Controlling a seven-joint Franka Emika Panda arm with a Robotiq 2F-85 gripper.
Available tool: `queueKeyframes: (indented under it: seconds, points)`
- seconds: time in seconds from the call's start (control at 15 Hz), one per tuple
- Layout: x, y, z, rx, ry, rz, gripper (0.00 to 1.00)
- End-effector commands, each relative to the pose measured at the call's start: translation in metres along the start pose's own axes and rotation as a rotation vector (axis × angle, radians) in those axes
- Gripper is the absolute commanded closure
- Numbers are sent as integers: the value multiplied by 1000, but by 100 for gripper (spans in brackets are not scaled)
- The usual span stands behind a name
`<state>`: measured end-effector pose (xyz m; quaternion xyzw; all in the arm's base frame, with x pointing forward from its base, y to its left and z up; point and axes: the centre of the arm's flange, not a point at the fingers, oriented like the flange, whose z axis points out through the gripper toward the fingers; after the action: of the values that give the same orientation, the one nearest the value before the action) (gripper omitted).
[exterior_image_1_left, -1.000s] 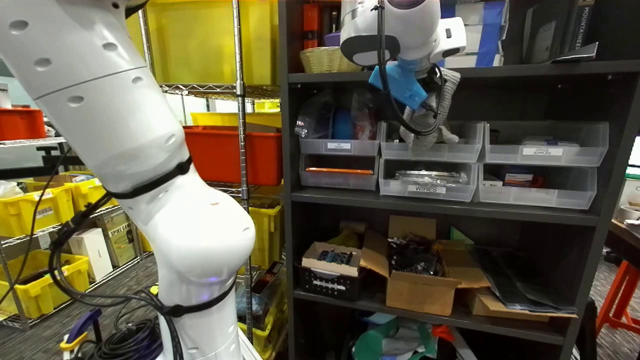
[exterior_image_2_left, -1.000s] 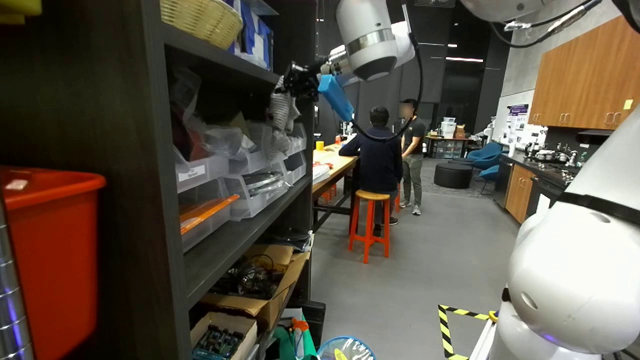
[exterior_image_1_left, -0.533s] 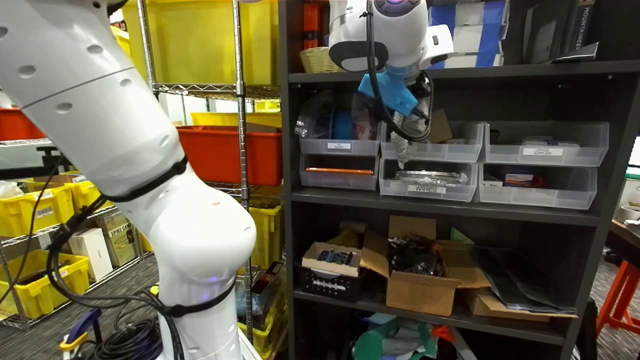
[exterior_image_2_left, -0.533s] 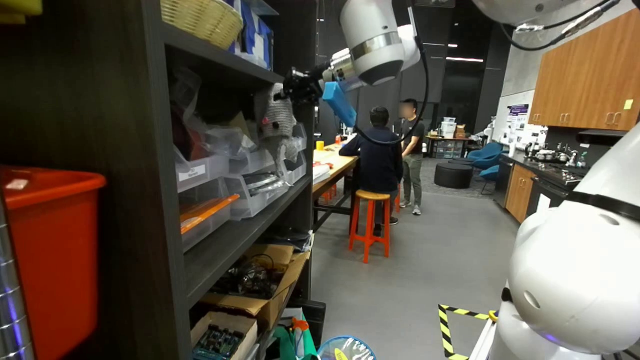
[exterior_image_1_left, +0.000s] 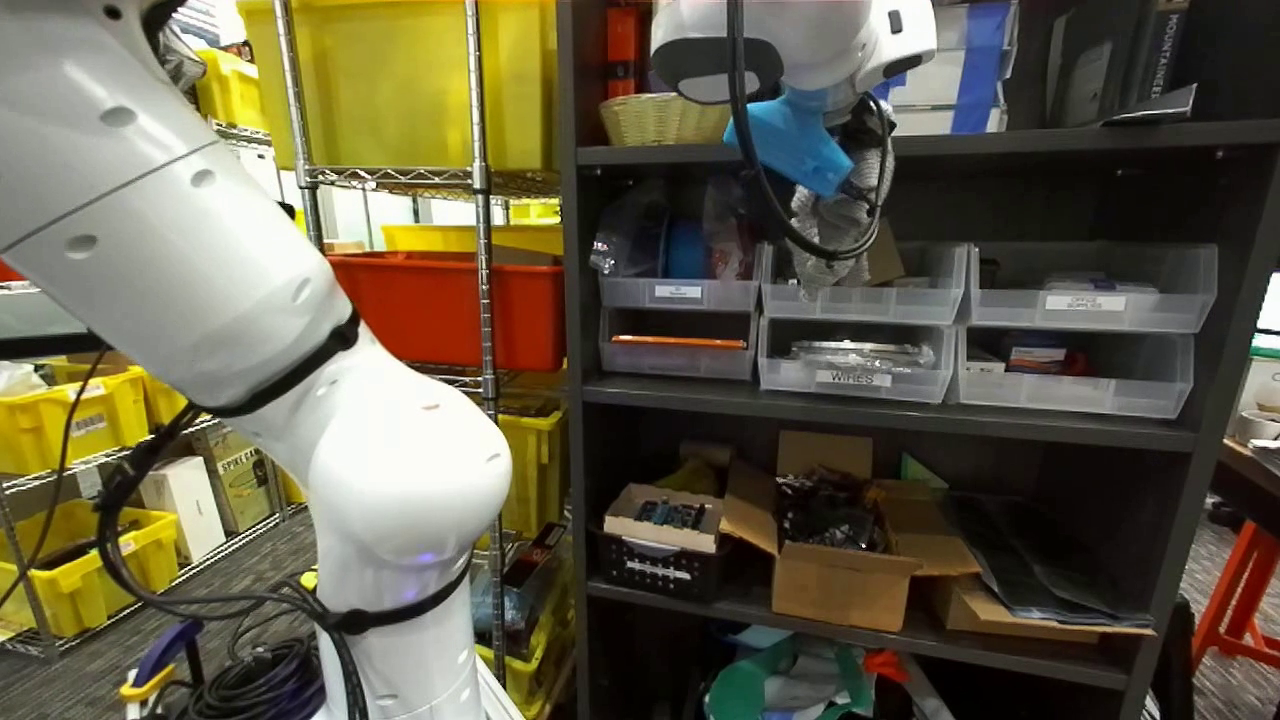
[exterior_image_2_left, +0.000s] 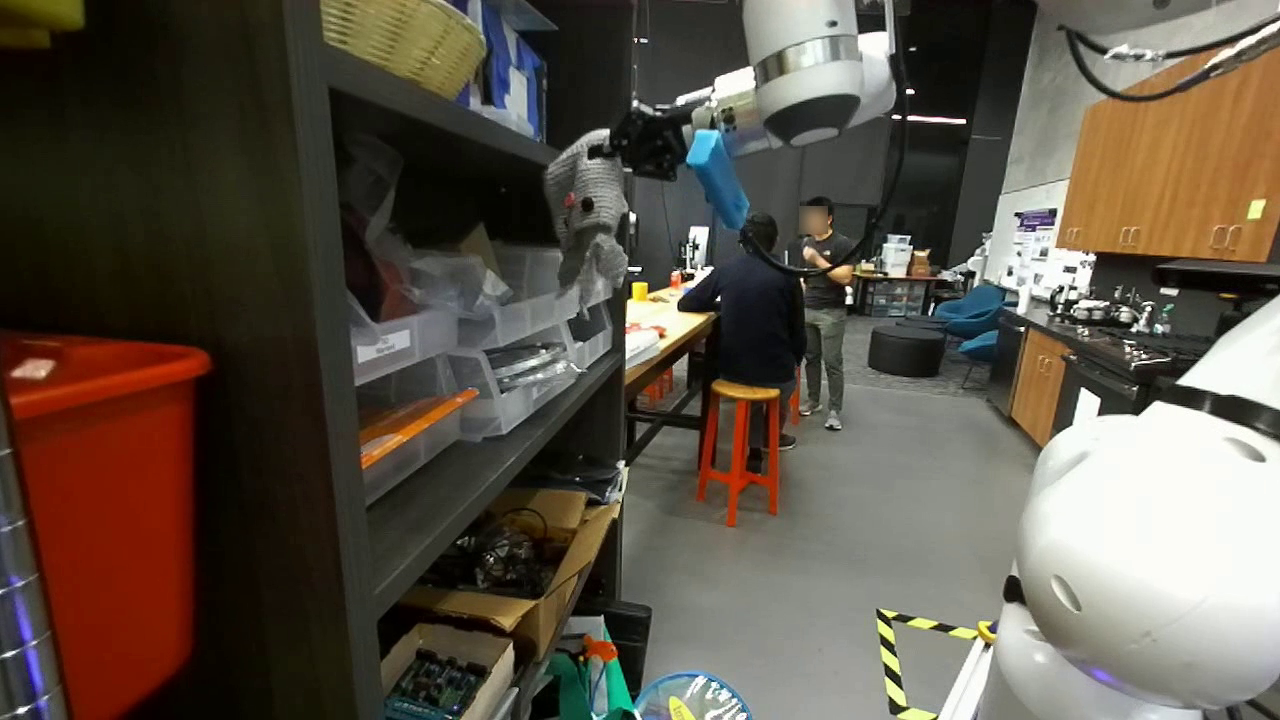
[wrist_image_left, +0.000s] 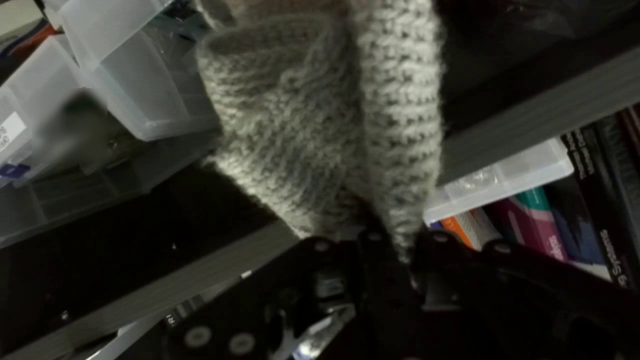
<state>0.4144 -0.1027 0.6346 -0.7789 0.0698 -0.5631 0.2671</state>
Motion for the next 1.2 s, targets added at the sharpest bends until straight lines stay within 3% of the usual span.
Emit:
queueKeyframes:
  seconds: [0.0, 0.47, 1.13]
  points:
    - [21, 3, -22, 6, 100, 35, 97]
    - [73, 7, -24, -71, 245, 121, 97]
    - [160, 51, 32, -245, 367, 349, 97]
